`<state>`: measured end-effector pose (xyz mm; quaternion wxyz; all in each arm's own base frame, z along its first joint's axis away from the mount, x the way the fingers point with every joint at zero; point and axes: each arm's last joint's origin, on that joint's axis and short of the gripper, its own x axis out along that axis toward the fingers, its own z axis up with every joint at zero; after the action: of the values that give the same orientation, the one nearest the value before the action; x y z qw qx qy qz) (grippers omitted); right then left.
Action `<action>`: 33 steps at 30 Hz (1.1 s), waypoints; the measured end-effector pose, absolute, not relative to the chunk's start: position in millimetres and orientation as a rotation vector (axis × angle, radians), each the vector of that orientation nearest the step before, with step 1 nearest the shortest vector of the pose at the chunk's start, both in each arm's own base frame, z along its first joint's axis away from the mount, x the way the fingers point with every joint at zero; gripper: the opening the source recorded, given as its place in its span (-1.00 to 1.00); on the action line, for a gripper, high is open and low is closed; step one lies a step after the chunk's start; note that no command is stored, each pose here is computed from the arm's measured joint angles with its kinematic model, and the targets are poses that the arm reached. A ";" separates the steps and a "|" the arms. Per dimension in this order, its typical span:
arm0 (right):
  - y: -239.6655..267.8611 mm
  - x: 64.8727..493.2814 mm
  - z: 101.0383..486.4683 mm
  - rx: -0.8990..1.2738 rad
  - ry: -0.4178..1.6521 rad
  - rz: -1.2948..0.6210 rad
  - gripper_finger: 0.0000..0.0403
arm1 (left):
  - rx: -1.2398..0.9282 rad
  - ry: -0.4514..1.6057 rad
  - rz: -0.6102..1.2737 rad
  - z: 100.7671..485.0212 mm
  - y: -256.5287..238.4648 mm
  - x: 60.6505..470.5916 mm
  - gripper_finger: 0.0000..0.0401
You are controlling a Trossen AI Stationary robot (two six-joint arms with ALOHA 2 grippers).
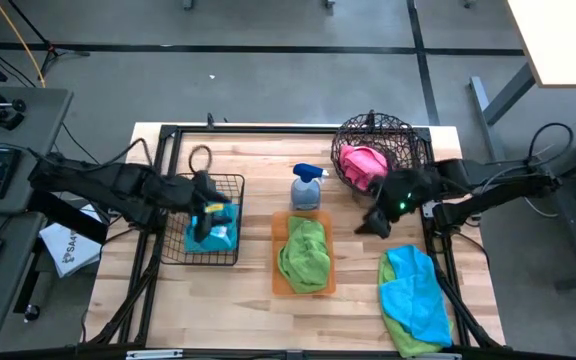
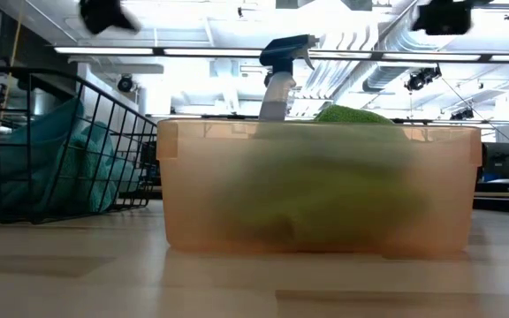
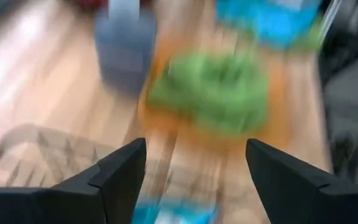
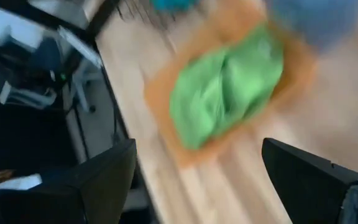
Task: Sort microfiber towel by color & place in baskets
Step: Put the blue microfiber cloth into the wire basket
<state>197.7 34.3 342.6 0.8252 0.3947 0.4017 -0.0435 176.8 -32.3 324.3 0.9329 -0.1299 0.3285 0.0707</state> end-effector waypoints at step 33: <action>171.2 151.9 158.4 0.603 1.877 -0.604 0.71 | -0.373 0.260 0.302 340.2 -39.9 233.2 0.33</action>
<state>151.9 171.2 158.4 0.5139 0.2509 0.7809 -0.2512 233.2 -39.9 340.2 0.9630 -0.1842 0.1285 0.1490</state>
